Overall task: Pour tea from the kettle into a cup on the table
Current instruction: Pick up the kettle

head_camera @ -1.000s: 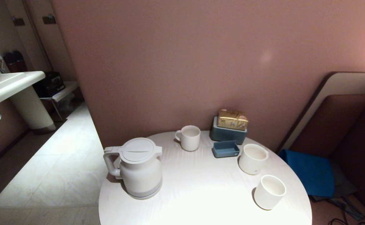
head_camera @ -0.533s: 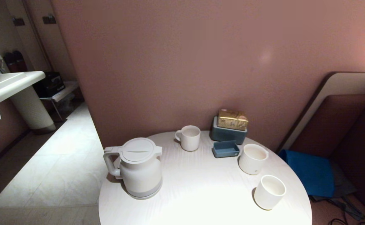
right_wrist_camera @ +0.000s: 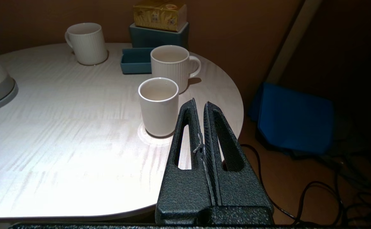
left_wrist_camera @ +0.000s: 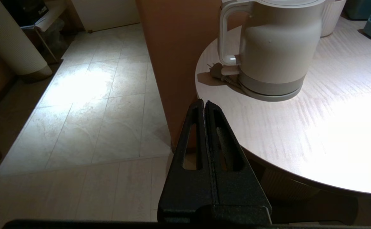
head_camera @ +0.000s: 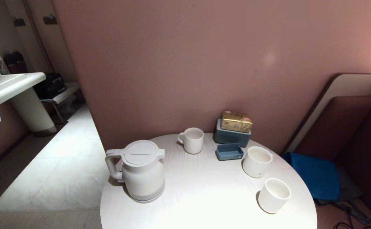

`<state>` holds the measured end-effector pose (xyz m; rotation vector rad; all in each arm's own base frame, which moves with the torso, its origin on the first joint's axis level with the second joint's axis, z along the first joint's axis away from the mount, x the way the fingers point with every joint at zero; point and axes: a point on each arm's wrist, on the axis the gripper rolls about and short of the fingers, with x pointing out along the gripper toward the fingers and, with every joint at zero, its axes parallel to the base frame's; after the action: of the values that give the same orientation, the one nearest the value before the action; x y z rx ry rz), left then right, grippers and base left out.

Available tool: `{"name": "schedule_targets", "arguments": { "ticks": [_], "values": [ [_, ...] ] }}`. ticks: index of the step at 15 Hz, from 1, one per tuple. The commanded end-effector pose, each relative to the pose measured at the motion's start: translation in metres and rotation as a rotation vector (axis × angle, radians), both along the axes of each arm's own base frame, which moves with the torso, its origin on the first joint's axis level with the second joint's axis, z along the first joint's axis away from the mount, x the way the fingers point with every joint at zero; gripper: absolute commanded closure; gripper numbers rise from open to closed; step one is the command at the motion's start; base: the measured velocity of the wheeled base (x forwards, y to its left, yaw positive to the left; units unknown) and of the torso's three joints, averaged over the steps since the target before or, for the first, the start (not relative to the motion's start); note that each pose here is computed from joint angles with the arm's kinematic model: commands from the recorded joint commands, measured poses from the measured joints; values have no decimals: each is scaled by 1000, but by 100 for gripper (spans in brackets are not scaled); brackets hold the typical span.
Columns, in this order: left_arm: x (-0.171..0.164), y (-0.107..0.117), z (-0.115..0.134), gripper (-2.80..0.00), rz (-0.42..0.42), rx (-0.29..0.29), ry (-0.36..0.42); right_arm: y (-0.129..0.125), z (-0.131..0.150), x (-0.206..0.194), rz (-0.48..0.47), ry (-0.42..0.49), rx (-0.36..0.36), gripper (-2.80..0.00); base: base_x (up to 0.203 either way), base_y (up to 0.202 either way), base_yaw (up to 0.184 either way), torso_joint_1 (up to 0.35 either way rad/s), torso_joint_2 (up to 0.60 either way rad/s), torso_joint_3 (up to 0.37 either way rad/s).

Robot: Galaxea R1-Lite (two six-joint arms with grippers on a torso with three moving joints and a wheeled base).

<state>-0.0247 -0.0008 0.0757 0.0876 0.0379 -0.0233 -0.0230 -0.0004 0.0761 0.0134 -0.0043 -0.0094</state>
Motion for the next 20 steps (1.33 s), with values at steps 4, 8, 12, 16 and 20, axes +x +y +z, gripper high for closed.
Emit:
{"name": "schedule_targets", "arguments": {
  "ticks": [4, 8, 12, 16, 20],
  "values": [
    [0, 0, 0, 0, -3, 7, -3, 0, 0, 0, 1, 1, 0, 0, 0, 0, 0, 0, 0, 0],
    [0, 0, 0, 0, -2, 7, -2, 0, 0, 0, 0, 1, 0, 0, 0, 0, 0, 0, 0, 0],
    [0, 0, 0, 0, 0, 2, -2, 0, 0, 0, 0, 1, 2, 0, 0, 0, 0, 0, 0, 0],
    [0, 0, 0, 0, 0, 2, -2, 0, 0, 0, 1, 1, 2, 0, 0, 0, 0, 0, 0, 0],
    [0, 0, 0, 0, 0, 1, -2, 0, 0, 0, 1, 1, 2, 0, 0, 0, 0, 0, 0, 0]
  ]
}}
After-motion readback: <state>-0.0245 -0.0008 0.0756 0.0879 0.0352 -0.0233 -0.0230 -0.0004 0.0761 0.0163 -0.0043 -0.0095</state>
